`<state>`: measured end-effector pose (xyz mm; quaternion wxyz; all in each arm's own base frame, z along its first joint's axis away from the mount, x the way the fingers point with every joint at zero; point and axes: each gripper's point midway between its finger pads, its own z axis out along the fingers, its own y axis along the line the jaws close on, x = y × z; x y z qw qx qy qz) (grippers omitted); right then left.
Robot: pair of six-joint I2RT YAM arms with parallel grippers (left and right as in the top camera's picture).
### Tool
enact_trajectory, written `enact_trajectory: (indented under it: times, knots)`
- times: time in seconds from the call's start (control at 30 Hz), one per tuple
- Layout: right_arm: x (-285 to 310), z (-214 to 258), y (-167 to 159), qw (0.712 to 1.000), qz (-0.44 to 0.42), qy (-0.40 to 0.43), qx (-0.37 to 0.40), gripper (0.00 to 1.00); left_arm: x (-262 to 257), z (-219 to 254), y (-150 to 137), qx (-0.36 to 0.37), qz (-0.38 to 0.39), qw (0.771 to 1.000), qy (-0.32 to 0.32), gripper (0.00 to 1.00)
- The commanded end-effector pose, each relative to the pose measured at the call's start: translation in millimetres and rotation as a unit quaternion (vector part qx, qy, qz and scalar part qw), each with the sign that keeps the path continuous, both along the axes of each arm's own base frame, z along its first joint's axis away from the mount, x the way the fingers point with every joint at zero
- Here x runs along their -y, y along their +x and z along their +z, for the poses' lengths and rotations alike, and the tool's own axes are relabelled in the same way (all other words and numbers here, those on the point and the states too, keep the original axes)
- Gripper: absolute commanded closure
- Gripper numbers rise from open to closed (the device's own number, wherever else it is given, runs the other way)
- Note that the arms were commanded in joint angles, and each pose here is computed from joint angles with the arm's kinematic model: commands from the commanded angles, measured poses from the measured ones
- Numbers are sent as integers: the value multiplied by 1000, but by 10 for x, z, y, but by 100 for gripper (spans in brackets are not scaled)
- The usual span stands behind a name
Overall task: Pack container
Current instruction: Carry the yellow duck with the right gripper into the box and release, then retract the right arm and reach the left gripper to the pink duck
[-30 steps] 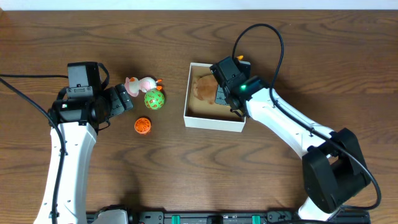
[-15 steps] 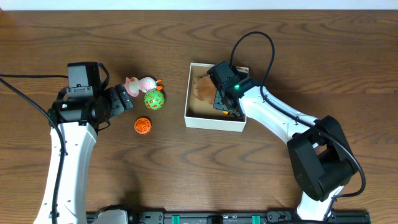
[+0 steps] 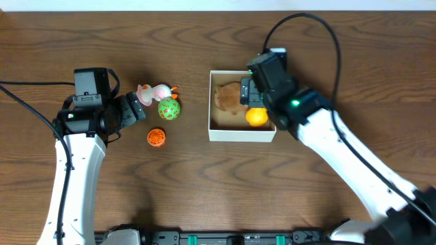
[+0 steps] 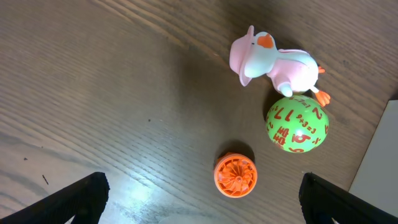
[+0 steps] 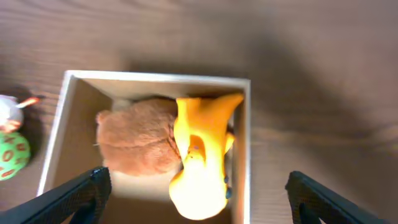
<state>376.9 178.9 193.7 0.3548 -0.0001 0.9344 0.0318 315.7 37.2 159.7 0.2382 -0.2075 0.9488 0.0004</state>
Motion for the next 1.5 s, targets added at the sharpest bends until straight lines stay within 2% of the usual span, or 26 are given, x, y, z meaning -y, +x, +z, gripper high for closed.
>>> enact_trajectory:
  times: [0.0, 0.07, 0.33, 0.53, 0.67, 0.83, 0.93, 1.17, 1.47]
  knots:
    - [240, 262, -16, 998, 2, -45, 34, 6, -20, 53, 39, 6, -1, 1000, 3, 2]
    - [411, 415, -36, 997, -20, -48, 50, 1, -20, 53, 39, 6, -1, 1000, 3, 2]
    - [1567, 861, -200, 987, -146, -6, 71, 1, -21, 53, 39, 6, -1, 1000, 3, 2]
    - [2125, 718, -352, 977, -201, 64, 21, 1, 111, 48, 48, 9, -11, 999, -35, 2]
    - [2424, 554, -446, 966, -242, 86, -15, 1, 119, 23, 17, 1, -12, 999, -36, 0]
    - [2563, 397, -494, 959, -265, 87, -47, 1, 113, 82, 84, 9, -57, 998, -12, 4]
    - [2565, 325, -483, 958, -266, 87, -60, 1, 122, 135, 208, 5, -78, 997, -3, 3]
    - [2542, 220, -441, 957, -263, 94, -77, 1, 361, 48, 712, -36, -172, 984, 25, 2]
    - [2532, 172, -489, 956, -264, 93, -92, 1, 232, -525, 1111, -70, -156, 985, 39, 5]
